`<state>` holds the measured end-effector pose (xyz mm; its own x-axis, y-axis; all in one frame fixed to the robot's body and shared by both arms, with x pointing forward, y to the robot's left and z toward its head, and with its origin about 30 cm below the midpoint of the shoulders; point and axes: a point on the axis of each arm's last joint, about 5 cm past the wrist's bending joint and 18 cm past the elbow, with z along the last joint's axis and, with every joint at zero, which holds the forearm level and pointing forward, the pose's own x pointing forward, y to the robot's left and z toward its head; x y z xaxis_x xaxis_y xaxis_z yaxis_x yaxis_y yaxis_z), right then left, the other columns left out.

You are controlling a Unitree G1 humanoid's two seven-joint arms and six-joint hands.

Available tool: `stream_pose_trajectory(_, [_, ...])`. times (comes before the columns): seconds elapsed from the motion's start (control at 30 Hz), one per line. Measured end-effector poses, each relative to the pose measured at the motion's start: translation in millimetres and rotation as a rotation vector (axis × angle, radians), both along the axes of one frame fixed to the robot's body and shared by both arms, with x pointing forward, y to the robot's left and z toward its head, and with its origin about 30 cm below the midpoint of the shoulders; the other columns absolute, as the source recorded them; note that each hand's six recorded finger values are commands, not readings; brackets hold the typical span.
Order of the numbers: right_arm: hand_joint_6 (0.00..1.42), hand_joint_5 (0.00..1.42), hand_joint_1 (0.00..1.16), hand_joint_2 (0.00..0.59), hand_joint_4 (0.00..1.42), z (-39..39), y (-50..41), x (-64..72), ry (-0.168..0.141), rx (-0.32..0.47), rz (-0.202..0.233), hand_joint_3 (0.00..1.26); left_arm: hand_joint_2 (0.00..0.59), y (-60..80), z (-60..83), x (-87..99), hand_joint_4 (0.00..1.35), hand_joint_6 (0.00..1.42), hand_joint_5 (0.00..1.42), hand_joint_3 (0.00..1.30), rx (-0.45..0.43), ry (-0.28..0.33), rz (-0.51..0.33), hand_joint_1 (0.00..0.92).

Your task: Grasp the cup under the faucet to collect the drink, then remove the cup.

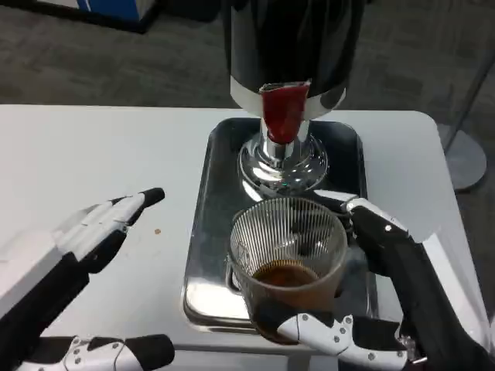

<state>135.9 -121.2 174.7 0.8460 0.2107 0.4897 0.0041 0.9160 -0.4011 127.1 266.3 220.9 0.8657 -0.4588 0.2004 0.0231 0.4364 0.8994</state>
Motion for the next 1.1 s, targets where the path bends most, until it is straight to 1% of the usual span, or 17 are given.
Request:
stream_pose_trajectory(0.13, [0.94,0.84,0.84,0.481,0.61,0.8,-0.8,-4.3,0.008,-0.002,0.006,0.67,0.033,-0.9,0.9,-3.0,0.0,0.0,0.0,0.01,-0.012,0.003,-0.01,0.0])
stream_pose_trajectory(0.2, [0.94,0.84,0.83,0.495,0.61,1.0,-0.5,-6.5,0.011,0.0,0.011,0.67,0.035,-1.2,1.5,-5.3,0.0,0.0,0.0,0.01,-0.009,0.003,-0.008,0.0])
stream_pose_trajectory(0.23, [0.94,0.84,0.83,0.497,0.61,0.6,-0.4,-6.9,0.015,-0.001,0.013,0.67,0.036,-1.0,1.6,-6.6,0.0,0.0,0.0,0.01,-0.008,0.005,-0.006,0.0])
stream_pose_trajectory(0.27, [0.94,0.84,0.83,0.51,0.61,0.4,-0.4,-7.2,0.017,-0.002,0.014,0.67,0.038,-0.5,1.7,-7.3,0.0,0.0,0.0,0.01,-0.007,0.006,-0.003,0.0])
stream_pose_trajectory(0.37, [0.94,0.84,0.83,0.516,0.61,-0.2,-0.3,-7.9,0.024,-0.006,0.02,0.67,0.039,1.4,2.8,-9.4,0.0,0.0,0.0,0.01,-0.002,0.009,0.007,0.0])
stream_pose_trajectory(0.43, [0.94,0.84,0.83,0.518,0.61,-0.6,0.5,-8.4,0.029,-0.009,0.031,0.67,0.04,1.3,2.6,-11.2,0.0,0.0,0.0,0.01,0.006,0.022,0.004,0.0])
stream_pose_trajectory(0.5, [0.94,0.84,0.83,0.533,0.61,-0.6,1.0,-8.6,0.03,-0.009,0.034,0.67,0.041,1.1,2.3,-12.0,0.0,0.0,0.0,0.01,0.009,0.028,0.003,0.0])
stream_pose_trajectory(0.63, [0.94,0.84,0.83,0.537,0.61,-0.6,2.1,-8.9,0.031,-0.009,0.043,0.67,0.046,-1.1,4.8,-13.0,0.0,0.0,0.0,0.01,0.064,0.042,-0.01,0.0])
stream_pose_trajectory(0.67, [0.94,0.85,0.85,0.433,0.6,-0.6,2.6,-9.0,0.033,-0.009,0.048,0.65,0.047,-2.1,6.4,-12.8,0.0,0.0,0.0,0.01,0.092,0.048,-0.014,0.0])
stream_pose_trajectory(0.7, [0.94,0.85,0.87,0.295,0.62,-0.6,3.1,-9.0,0.035,-0.01,0.053,0.63,0.048,-3.1,8.2,-12.7,0.0,0.0,0.0,0.01,0.108,0.056,-0.021,0.0])
stream_pose_trajectory(0.73, [0.94,0.85,0.88,0.197,0.63,-0.7,3.2,-9.0,0.035,-0.01,0.054,0.65,0.049,-4.0,9.9,-12.3,0.0,0.0,0.0,0.01,0.124,0.06,-0.022,0.0])
stream_pose_trajectory(0.77, [0.95,0.85,0.88,0.166,0.63,-0.7,3.2,-9.0,0.036,-0.01,0.054,0.66,0.05,-5.2,11.7,-12.1,0.0,0.0,0.0,0.0,0.142,0.065,-0.021,0.0])
stream_pose_trajectory(0.83, [0.96,0.86,0.88,0.152,0.64,-0.7,3.2,-8.9,0.038,-0.01,0.053,0.66,0.051,-8.1,14.3,-12.5,0.0,0.0,0.0,0.0,0.172,0.072,-0.02,0.0])
stream_pose_trajectory(0.93, [0.96,0.86,0.88,0.15,0.64,-0.7,3.2,-8.7,0.039,-0.01,0.052,0.66,0.052,-11.5,16.8,-13.9,0.0,0.0,0.0,0.0,0.187,0.076,-0.031,0.0])
stream_pose_trajectory(1.1, [0.96,0.86,0.88,0.147,0.64,0.0,3.3,-7.8,0.034,-0.011,0.054,0.66,0.059,-11.0,19.2,-16.3,0.0,0.0,0.0,0.0,0.2,0.09,-0.017,0.0])
